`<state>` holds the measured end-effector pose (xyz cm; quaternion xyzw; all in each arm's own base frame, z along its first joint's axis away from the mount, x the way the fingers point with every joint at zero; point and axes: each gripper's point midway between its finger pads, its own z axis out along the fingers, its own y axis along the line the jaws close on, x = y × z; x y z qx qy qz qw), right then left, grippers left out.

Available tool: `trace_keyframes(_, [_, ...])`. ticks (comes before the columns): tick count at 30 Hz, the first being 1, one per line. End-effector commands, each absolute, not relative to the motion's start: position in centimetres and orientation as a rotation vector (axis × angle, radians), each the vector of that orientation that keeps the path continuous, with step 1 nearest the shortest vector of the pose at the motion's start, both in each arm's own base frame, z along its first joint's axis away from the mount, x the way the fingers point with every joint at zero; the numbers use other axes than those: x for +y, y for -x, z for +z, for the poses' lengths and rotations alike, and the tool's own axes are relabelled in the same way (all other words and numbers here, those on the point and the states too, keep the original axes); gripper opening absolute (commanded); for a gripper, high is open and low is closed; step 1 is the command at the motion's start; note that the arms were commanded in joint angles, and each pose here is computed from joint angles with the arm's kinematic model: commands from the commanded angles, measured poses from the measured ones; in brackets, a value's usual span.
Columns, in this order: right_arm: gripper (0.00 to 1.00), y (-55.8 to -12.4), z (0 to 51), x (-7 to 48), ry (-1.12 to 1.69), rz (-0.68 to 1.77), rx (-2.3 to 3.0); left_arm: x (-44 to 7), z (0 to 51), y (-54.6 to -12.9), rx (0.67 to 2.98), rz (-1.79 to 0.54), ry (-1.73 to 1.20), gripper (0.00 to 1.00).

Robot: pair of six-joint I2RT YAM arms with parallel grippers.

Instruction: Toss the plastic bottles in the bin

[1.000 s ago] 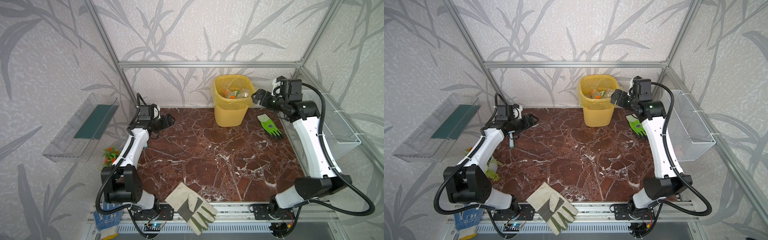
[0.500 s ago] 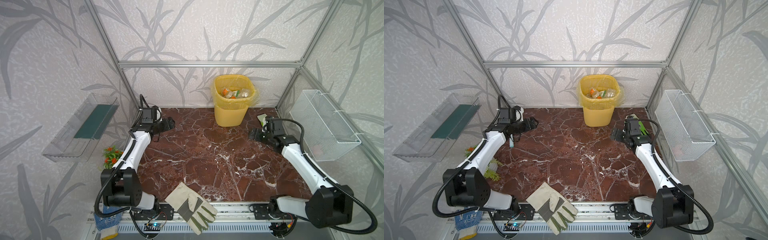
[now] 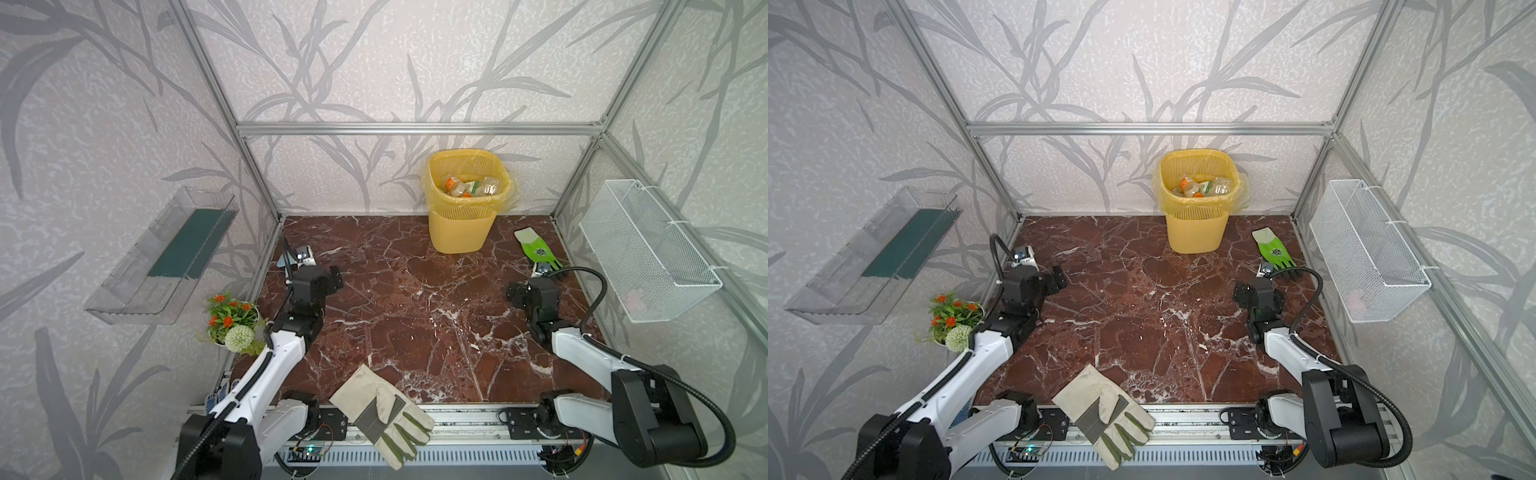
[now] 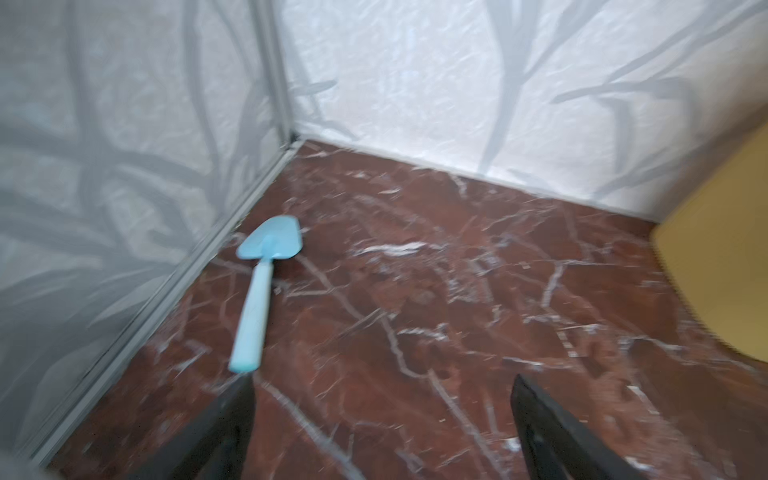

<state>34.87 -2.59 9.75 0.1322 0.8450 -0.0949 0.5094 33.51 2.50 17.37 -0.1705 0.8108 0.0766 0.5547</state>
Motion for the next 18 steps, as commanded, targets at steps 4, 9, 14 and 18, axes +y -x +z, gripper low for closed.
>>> trace_keyframes(4, [0.99,-36.5,12.3,-3.4,-0.294,-0.277,1.832,7.4,16.2,-32.3,1.774,0.483,0.528,0.99])
trace_keyframes(9, [0.99,-37.3,11.6,-1.9,-0.192,-0.202,1.791,7.6,13.7,-34.5,1.799,0.441,0.483,0.99])
trace_keyframes(14, [0.99,-37.8,11.0,-0.1,-0.080,-0.127,1.795,6.7,11.5,-36.9,1.825,0.364,0.393,0.99])
trace_keyframes(18, [0.99,-38.2,10.3,0.6,-0.034,-0.107,1.762,5.7,9.8,-38.3,1.889,0.315,0.317,0.99])
